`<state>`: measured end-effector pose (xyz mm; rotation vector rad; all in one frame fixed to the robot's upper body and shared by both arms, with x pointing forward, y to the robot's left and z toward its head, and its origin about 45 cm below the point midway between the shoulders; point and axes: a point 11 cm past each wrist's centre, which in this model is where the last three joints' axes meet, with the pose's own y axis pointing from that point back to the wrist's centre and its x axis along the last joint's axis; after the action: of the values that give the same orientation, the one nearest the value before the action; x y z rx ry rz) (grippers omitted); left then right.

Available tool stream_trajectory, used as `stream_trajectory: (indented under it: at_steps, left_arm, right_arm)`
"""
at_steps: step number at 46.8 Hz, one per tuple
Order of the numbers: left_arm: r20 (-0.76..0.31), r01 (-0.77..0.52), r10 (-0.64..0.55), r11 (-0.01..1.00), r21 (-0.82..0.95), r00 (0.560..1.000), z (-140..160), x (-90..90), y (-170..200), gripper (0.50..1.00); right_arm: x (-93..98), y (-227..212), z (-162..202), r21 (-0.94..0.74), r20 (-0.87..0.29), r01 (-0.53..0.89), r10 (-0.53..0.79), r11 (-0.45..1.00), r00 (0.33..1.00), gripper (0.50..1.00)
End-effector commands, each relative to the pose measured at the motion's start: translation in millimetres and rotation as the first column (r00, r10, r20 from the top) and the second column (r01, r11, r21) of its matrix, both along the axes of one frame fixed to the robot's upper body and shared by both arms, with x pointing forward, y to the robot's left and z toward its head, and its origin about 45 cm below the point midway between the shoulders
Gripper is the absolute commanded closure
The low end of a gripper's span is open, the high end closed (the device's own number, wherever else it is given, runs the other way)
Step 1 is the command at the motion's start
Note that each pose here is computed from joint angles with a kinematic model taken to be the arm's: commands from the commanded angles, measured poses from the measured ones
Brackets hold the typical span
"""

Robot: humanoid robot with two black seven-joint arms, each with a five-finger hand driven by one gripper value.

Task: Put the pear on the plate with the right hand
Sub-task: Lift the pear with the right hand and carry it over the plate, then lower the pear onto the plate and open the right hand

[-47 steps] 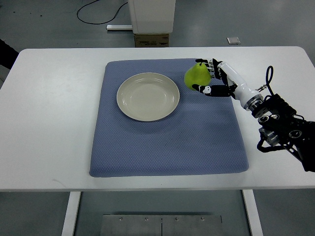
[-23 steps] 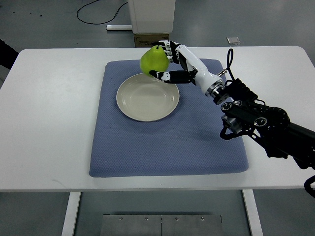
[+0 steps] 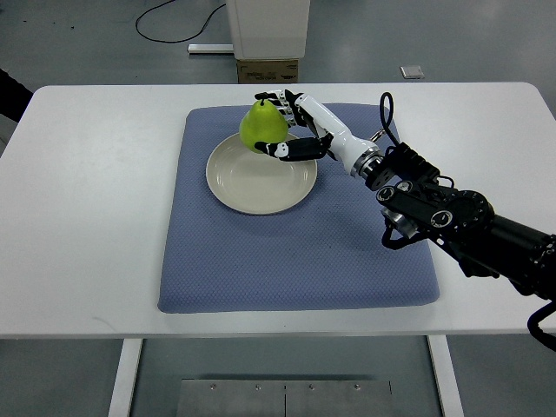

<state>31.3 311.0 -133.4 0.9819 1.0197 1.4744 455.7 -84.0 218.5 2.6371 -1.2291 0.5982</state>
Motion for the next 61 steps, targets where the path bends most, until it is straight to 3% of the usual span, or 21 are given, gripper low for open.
stream_trajectory:
  at_steps: [1,16,36,37,38,39,61]
  left_arm:
    - [0.0,0.0,0.0,1.0,0.0,1.0,0,0.1,0,0.5]
    - [-0.001,0.0,0.0,1.0,-0.001,1.0,0,-0.1,0,0.5]
    - [0.0,0.0,0.0,1.0,0.0,1.0,0,0.0,0,0.5]
    - [0.0,0.0,0.0,1.0,0.0,1.0,0,0.1,0,0.5]
    - [0.0,0.0,0.0,1.0,0.0,1.0,0,0.1,0,0.5]
    - [0.0,0.0,0.0,1.0,0.0,1.0,0,0.1,0,0.5]
    - [0.0,0.0,0.0,1.0,0.0,1.0,0,0.0,0,0.5]
  right_arm:
    - [-4.7,0,-10,-0.03,-0.016,-0.013,0.012,0.999,1.0,1.0]
    - [-16.7,-1,-31,-0.071,-0.053,-0.038,0.034,0.997,0.998,1.0]
    - [-19.3,-3,-37,-0.071,-0.07,-0.032,0.027,0.997,0.997,1.0]
    - [-19.4,-2,-37,-0.071,-0.071,-0.033,0.028,0.997,0.997,0.795]
    - [-19.3,-3,-37,-0.071,-0.07,-0.032,0.027,0.997,0.997,0.549]
    - [-19.5,-3,-37,-0.068,-0.072,-0.031,0.027,0.997,0.997,0.5]
    - [-22.2,-6,-44,-0.066,-0.083,-0.023,0.017,0.998,0.996,0.5]
